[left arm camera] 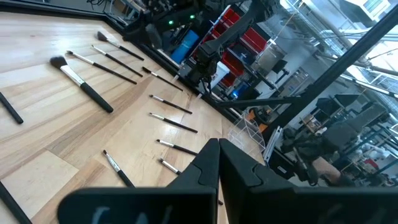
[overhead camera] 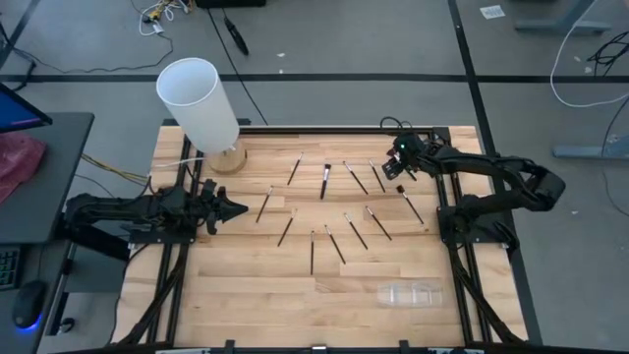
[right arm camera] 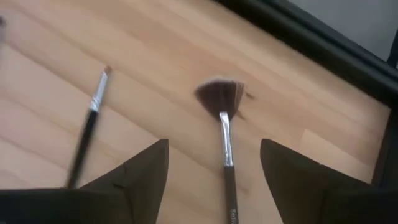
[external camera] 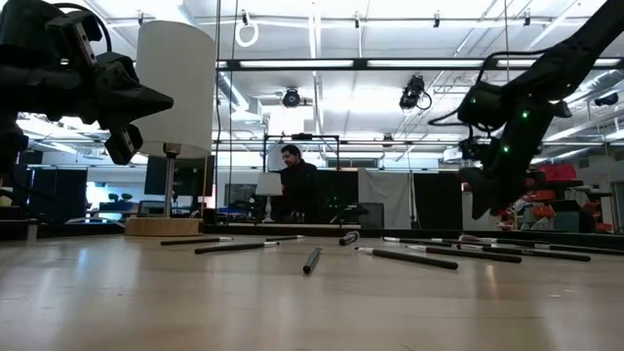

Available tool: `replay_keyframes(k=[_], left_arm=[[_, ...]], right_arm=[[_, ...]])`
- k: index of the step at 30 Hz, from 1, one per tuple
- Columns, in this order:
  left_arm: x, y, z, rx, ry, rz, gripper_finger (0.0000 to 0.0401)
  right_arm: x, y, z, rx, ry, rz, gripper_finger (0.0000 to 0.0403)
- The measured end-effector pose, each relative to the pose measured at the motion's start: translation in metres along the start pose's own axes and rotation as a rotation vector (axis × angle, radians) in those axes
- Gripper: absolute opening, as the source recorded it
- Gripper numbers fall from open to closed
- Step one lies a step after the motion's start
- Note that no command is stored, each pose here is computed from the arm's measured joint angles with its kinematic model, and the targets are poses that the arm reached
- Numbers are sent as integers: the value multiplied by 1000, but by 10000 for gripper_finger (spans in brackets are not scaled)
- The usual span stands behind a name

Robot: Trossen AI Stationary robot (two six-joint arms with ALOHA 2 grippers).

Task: Pick & Place Makeup Supplies
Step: Put the silver makeup brush into the transparent organizer

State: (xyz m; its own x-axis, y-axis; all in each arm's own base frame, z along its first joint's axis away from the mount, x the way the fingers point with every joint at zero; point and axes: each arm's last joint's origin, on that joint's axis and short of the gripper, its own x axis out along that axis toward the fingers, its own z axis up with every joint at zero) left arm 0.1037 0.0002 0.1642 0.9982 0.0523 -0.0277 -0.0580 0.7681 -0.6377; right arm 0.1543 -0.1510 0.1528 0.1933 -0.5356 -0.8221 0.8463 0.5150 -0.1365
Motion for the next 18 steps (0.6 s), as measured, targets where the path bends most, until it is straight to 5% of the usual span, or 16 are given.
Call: replay_keyframes(k=[7, 18], left_arm=[[0, 0, 0, 0, 0, 0, 7], [0, 1, 0, 0, -17, 19, 7]], right_arm=[[17, -5, -23, -3, -49, -27, 241], [16, -4, -21, 68, -126, -51, 219]])
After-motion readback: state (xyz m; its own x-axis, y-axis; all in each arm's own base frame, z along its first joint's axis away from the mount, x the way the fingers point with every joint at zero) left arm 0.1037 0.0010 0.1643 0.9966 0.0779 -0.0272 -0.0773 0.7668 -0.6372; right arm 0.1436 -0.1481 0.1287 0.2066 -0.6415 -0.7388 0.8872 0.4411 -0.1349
